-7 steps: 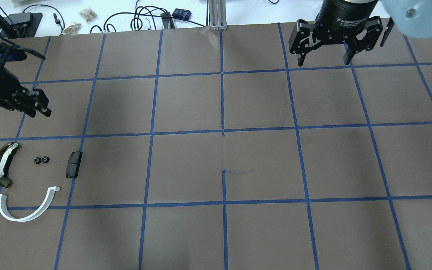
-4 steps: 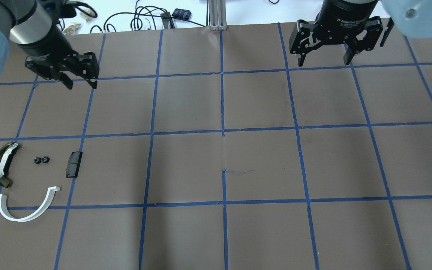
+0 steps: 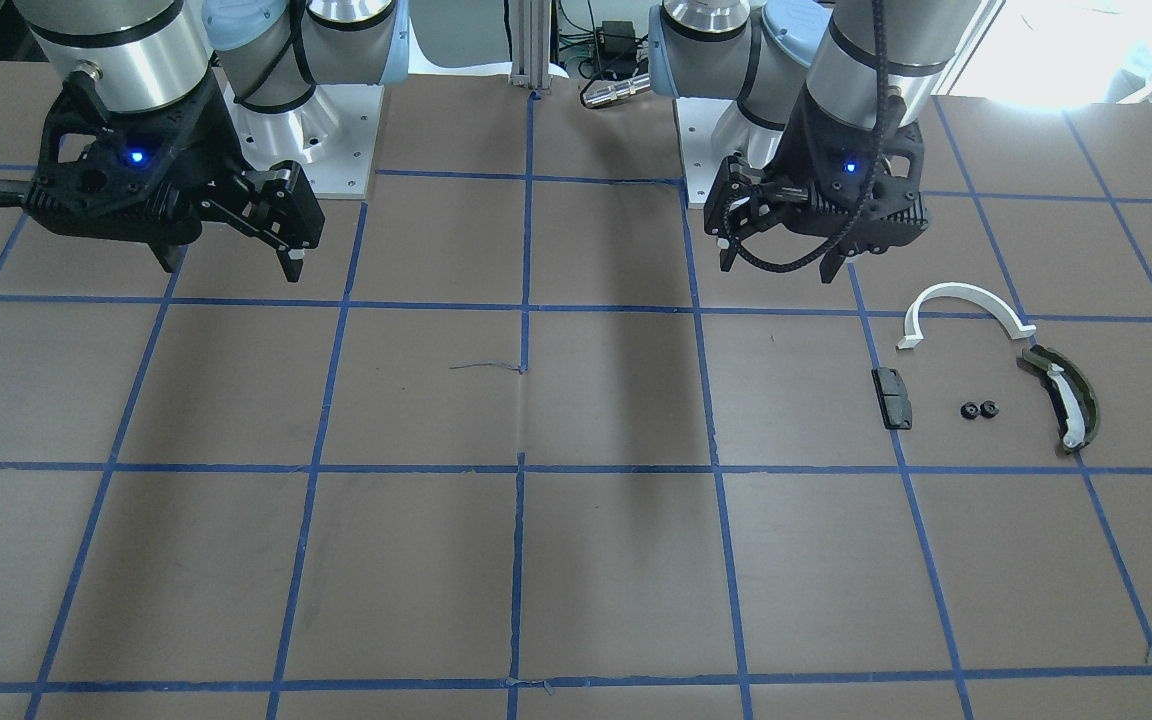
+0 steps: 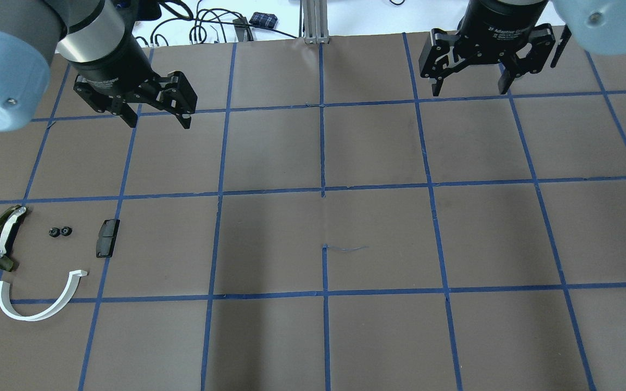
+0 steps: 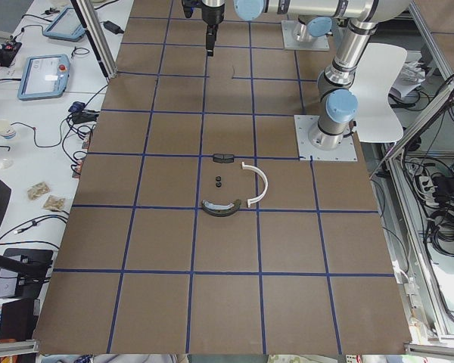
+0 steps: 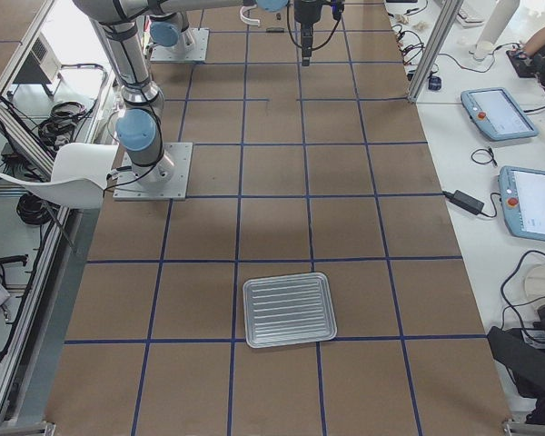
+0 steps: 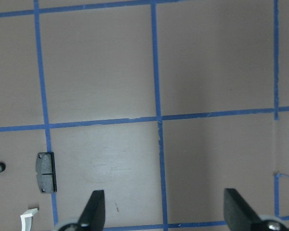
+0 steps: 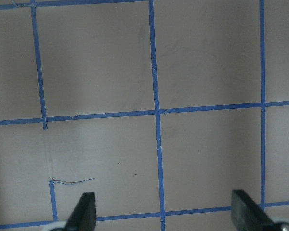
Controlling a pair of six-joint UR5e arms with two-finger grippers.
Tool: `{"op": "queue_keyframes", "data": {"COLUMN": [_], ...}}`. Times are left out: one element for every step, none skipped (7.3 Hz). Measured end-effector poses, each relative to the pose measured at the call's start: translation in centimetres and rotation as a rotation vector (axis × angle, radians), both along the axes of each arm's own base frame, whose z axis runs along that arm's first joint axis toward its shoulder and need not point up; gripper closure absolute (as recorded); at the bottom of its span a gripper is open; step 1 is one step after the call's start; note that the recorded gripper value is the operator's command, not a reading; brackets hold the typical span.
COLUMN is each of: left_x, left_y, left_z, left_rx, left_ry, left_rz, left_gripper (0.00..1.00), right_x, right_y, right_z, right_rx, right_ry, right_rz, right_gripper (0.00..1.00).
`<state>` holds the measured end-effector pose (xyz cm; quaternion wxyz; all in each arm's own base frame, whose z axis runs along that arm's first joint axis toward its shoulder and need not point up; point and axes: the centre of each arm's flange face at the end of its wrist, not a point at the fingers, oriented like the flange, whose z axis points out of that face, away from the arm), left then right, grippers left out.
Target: Place bearing gear from tray to pile
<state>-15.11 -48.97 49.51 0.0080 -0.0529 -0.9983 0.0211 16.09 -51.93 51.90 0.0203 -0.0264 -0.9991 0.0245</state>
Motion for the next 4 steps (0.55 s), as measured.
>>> {"op": "queue_keyframes", "data": {"left_x": [0.7,1.5,2.0,2.2], "left_y": [0.1,0.1,0.1,0.3], "left_z": [0.2,0.2,0.4,0.4], "left_rx": [0.005,0.013,0.021,0.026], "left_ry": [-0.018,-0.028,-0.033,-0.037], "left_rz": [0.008,0.024,0.037,0.047], "left_gripper": [0.00,0.00,0.00,0.00], "right_x": [0.0,0.0,0.0,0.0], "right_y": [0.0,0.0,0.0,-0.1], "right_z": [0.0,0.0,0.0,0.1], "right_rx": [0.000,-0.001,-0.003,-0.004], "right_ry": [0.001,0.000,-0.001,-0.002], "right_rz": [-0.001,-0.002,-0.004,-0.005], "right_gripper": [0.00,0.00,0.00,0.00]}}
